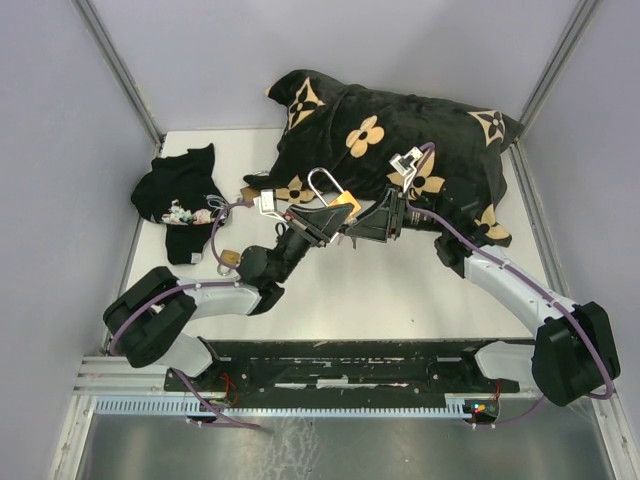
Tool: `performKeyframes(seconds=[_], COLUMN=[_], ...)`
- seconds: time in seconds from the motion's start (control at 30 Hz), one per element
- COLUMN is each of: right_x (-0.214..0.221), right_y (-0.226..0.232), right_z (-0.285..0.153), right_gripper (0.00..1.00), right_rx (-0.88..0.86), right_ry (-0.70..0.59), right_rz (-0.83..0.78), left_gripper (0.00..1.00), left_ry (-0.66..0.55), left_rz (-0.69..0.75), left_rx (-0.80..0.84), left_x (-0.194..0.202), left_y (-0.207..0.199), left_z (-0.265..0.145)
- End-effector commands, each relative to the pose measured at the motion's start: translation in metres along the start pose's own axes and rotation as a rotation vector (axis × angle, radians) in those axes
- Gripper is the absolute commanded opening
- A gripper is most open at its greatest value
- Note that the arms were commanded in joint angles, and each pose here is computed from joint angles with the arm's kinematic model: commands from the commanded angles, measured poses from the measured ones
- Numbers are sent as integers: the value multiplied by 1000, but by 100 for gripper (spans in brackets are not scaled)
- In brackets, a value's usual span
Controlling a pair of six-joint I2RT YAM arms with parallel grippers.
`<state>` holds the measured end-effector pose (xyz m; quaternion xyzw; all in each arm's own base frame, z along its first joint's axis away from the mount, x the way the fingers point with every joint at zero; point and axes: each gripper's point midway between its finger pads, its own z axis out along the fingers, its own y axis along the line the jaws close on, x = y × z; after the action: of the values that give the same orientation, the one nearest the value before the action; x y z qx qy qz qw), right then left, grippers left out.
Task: Lock with the key
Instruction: Lock the lock.
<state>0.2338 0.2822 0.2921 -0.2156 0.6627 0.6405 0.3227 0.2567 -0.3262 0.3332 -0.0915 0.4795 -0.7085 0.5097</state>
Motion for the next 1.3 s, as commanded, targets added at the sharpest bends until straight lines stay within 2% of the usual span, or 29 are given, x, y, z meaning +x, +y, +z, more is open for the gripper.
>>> performKeyframes(seconds=[0.0, 0.1, 0.37, 0.4, 0.6, 0.97, 1.07, 1.17, 1.2, 1.27], right_x=[-19, -24, -22, -19, 3, 41, 38, 12, 4, 7], right_y=[24, 27, 26, 26, 7, -23, -24, -16, -19, -47], right_z=[2, 2, 3, 2, -2, -9, -8, 0, 2, -8], right_gripper=[57, 54, 3, 2, 2, 2, 2, 2, 2, 2], right_rx=[-56, -65, -79, -77, -20, 28, 24, -36, -16, 207], right_ry=[-22, -33, -14, -6, 58, 174, 166, 85, 84, 157], right_rz=[-82, -79, -62, -61, -53, -60, -38, 17, -34, -149], left_gripper=[3, 3, 3, 3, 3, 3, 3, 3, 3, 3], left_ry=[-104, -98, -109, -126, -223, -479, -483, -420, -413, -415], left_rz=[-70, -78, -86, -85, -61, -66, -50, -19, -8, 65], left_rx=[167, 171, 174, 174, 163, 79, 90, 131, 135, 109], left_x=[-27, -25, -27, -30, -57, -134, -136, -124, -122, -116], left_y=[-51, -51, -51, -51, -45, -16, -18, -27, -29, -30], left_z=[10, 10, 8, 7, 5, -12, -9, 1, 4, 8])
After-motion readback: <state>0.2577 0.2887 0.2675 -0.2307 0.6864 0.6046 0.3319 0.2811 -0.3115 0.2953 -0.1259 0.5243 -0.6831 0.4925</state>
